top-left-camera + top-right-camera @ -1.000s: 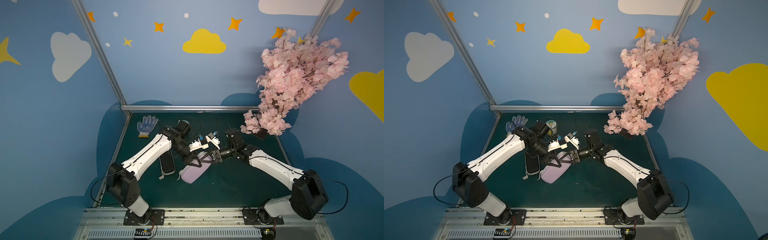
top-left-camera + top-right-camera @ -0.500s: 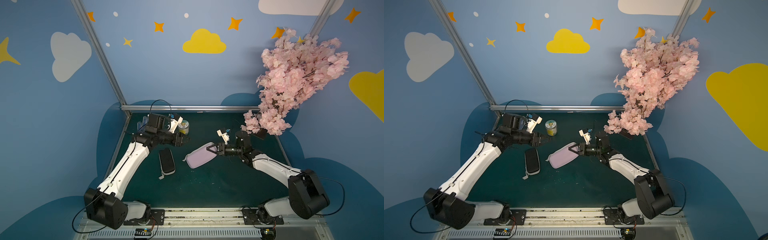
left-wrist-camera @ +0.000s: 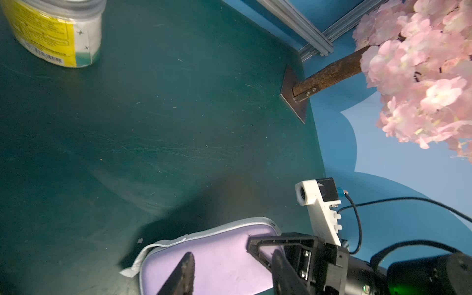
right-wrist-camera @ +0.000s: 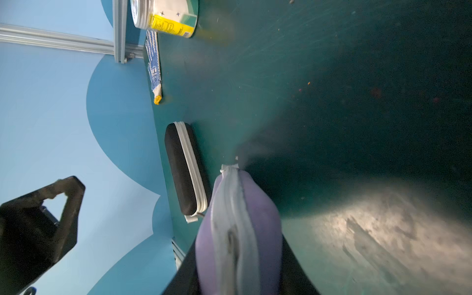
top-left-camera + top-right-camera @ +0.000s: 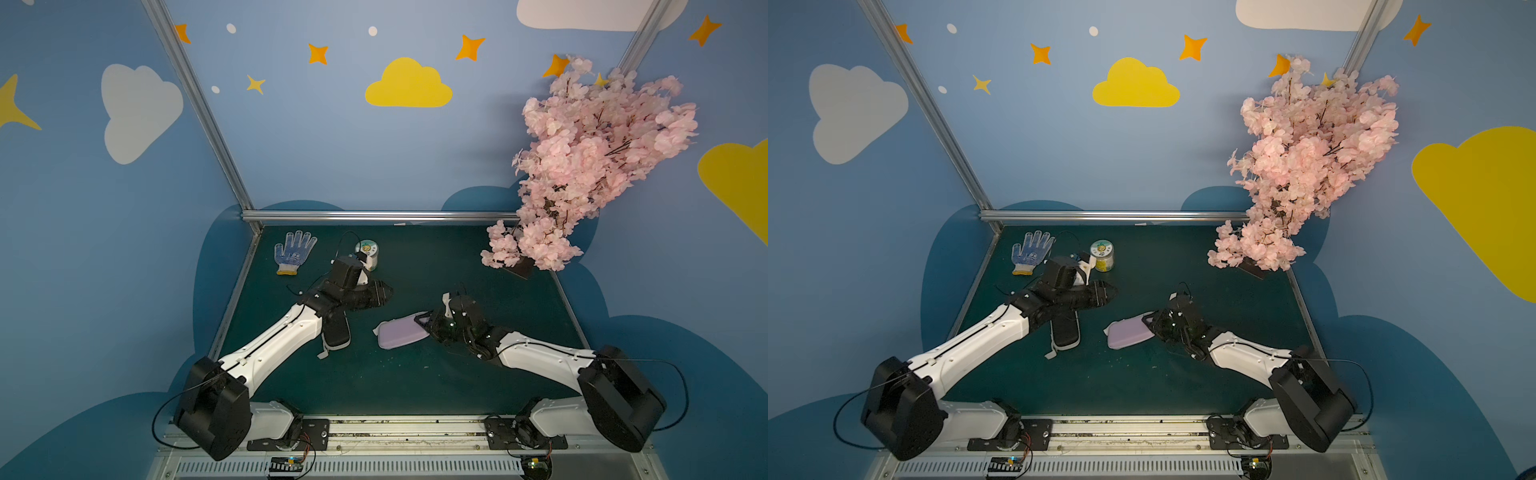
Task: Put umbrellas into zippered umbrella sleeves
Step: Place the umbrella sleeve at the center of the board, then adjust the umbrella sleeve at the center of the board, then zip the zipper on the umbrella sleeve.
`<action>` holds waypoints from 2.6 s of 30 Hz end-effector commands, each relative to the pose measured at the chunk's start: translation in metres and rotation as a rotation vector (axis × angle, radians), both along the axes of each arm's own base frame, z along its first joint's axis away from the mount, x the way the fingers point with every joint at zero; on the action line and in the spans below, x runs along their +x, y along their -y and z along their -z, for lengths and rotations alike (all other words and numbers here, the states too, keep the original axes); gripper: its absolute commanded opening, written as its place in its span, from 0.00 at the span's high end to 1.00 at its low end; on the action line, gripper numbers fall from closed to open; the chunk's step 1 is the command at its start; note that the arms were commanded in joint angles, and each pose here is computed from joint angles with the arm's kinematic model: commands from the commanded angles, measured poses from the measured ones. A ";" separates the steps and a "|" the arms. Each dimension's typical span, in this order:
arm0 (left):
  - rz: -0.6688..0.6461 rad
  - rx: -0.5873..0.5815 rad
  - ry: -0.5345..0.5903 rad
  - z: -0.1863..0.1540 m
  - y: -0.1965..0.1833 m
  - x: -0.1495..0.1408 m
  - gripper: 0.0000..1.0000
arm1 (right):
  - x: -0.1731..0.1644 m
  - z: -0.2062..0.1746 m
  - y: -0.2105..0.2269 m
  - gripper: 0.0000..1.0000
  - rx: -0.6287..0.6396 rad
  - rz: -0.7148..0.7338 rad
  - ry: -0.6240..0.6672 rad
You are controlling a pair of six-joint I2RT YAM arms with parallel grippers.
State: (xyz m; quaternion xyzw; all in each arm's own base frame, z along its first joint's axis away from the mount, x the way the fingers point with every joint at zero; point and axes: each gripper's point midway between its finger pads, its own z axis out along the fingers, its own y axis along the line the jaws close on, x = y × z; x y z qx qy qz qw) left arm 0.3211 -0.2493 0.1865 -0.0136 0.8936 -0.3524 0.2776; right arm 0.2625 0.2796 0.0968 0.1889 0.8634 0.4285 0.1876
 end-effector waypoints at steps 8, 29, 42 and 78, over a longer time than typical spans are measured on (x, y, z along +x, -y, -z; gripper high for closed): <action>-0.017 0.075 -0.039 0.031 0.020 0.010 0.55 | -0.001 0.050 0.009 0.52 -0.029 0.192 -0.088; 0.035 0.011 -0.388 0.081 0.023 -0.091 0.51 | -0.015 0.004 0.064 0.36 -0.484 -0.484 0.010; 0.092 0.052 -0.406 0.104 0.065 -0.090 0.73 | -0.011 0.031 0.011 0.47 -0.256 -0.545 -0.146; -0.059 0.031 -0.544 0.184 0.013 -0.101 0.83 | -0.114 0.046 0.009 0.50 -0.545 -0.817 0.082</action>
